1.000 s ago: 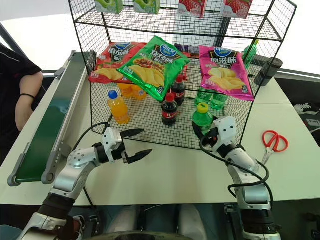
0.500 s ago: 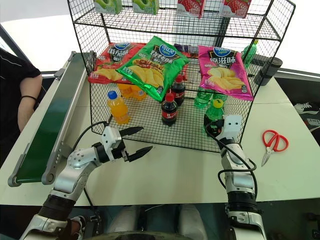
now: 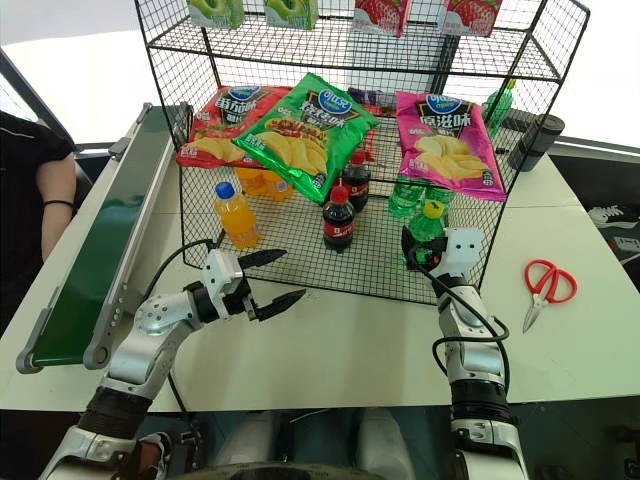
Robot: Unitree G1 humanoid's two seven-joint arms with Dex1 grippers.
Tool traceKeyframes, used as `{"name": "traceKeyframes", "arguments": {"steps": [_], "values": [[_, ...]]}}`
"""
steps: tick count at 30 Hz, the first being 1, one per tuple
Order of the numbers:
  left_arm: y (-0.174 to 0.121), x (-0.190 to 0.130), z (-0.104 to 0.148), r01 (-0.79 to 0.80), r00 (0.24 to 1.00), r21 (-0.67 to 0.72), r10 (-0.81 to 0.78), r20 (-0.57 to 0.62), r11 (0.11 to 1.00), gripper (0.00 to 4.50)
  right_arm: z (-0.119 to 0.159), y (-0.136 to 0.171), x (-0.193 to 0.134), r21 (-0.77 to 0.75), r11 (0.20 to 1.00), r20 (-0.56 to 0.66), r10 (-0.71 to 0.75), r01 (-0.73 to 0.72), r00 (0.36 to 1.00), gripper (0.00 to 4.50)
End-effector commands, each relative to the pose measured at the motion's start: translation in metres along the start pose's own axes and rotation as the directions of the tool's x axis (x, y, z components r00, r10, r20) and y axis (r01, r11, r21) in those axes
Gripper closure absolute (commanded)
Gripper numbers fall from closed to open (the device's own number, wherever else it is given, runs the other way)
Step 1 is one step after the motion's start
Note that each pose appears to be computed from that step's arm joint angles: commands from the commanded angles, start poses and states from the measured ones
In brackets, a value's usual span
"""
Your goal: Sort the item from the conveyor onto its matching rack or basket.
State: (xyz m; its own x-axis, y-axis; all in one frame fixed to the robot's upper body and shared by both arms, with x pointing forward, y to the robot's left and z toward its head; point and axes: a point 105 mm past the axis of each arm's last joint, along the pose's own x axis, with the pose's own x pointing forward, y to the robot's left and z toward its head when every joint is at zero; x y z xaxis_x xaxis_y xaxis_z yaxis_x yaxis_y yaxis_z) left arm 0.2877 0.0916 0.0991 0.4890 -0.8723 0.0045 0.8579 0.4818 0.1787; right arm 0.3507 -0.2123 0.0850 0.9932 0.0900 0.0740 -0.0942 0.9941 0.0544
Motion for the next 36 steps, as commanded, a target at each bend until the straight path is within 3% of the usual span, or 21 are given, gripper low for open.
{"name": "traceKeyframes", "arguments": {"steps": [1, 12, 18, 24, 36], "values": [[0.004, 0.001, 0.01, -0.015, 0.999, 0.024, 0.014, 0.037, 1.0, 0.0, 0.024, -0.001, -0.005, -0.036, 0.999, 0.078, 0.004, -0.001, 0.997, 0.03], [0.022, -0.011, 0.007, -0.11, 0.994, 0.016, 0.11, 0.006, 0.994, 0.0, 0.031, 0.018, -0.046, -0.187, 0.977, 0.022, 0.108, -0.102, 0.994, 0.03], [0.039, -0.049, -0.007, -0.205, 0.974, 0.025, 0.206, -0.098, 0.978, 0.0, 0.04, 0.023, -0.081, -0.226, 0.939, -0.035, 0.259, -0.26, 0.965, 0.03], [0.048, -0.086, -0.02, -0.268, 0.942, 0.036, 0.27, -0.198, 0.963, 0.0, 0.042, 0.006, -0.109, -0.232, 0.903, -0.115, 0.345, -0.363, 0.932, 0.03], [0.042, -0.112, -0.027, -0.297, 0.923, 0.029, 0.294, -0.249, 0.955, 0.0, 0.048, 0.002, -0.11, -0.258, 0.864, -0.157, 0.405, -0.434, 0.901, 0.03]]}}
